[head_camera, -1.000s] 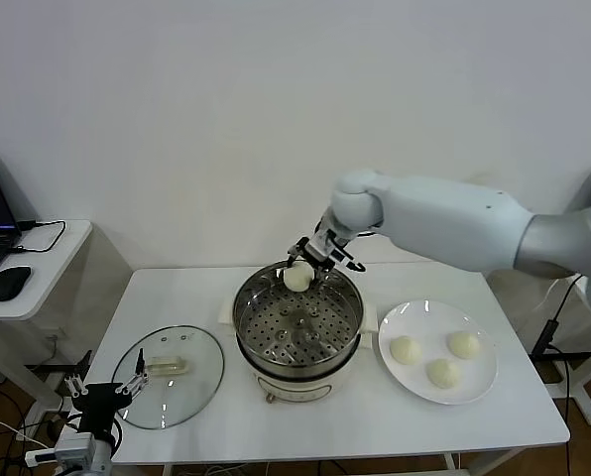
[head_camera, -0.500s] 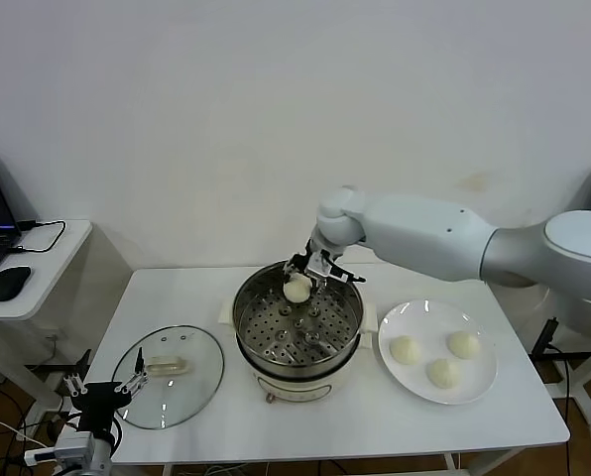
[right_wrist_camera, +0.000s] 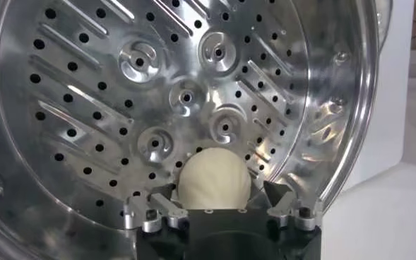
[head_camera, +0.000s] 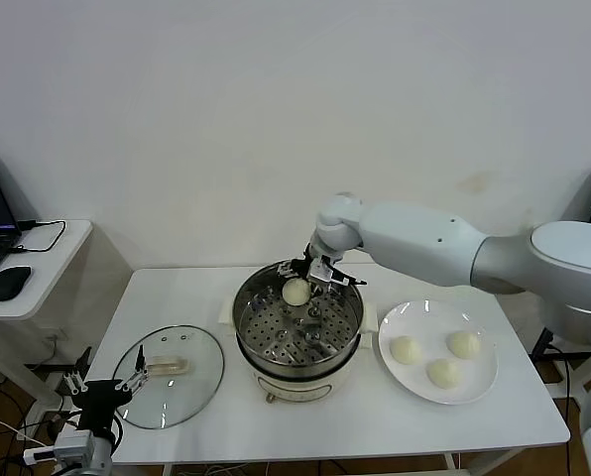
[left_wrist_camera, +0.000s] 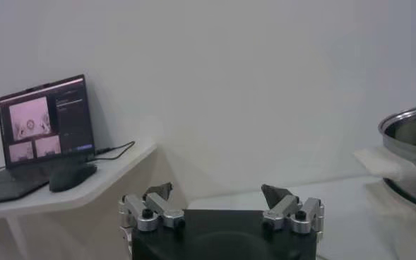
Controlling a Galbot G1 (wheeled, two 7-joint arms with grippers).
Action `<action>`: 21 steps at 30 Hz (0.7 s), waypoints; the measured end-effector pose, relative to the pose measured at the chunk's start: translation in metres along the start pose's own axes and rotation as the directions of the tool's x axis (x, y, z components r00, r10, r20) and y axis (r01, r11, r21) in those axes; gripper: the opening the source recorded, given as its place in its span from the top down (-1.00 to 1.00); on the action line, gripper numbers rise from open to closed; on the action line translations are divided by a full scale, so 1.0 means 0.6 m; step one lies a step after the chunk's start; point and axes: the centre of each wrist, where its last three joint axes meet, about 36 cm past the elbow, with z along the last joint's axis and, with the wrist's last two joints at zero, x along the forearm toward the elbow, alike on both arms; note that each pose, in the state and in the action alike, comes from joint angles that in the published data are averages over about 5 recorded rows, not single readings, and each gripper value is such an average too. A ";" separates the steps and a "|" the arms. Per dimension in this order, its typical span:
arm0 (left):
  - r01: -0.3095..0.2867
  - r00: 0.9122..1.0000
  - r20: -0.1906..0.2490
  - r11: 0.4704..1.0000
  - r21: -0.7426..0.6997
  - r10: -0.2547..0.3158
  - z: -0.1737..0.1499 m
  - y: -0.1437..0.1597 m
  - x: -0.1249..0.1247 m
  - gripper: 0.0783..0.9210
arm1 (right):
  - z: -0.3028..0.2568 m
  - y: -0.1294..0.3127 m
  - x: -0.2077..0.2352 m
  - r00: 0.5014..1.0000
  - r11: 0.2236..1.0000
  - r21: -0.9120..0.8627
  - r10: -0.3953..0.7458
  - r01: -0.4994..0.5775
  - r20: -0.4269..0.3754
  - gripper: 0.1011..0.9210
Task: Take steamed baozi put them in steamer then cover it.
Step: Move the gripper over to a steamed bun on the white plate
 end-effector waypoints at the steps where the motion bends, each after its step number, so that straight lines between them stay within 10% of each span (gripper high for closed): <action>1: 0.000 1.000 0.002 1.000 -0.001 0.000 -0.002 0.001 0.000 -0.77 | 0.000 0.000 0.014 1.000 0.999 -0.032 0.003 -0.004 -0.007 -0.76; 21: -0.022 0.999 0.030 0.999 -0.029 0.023 -0.022 0.013 -0.003 -0.77 | 0.013 0.262 0.228 0.982 0.738 -0.672 -0.083 -0.055 -0.172 -0.76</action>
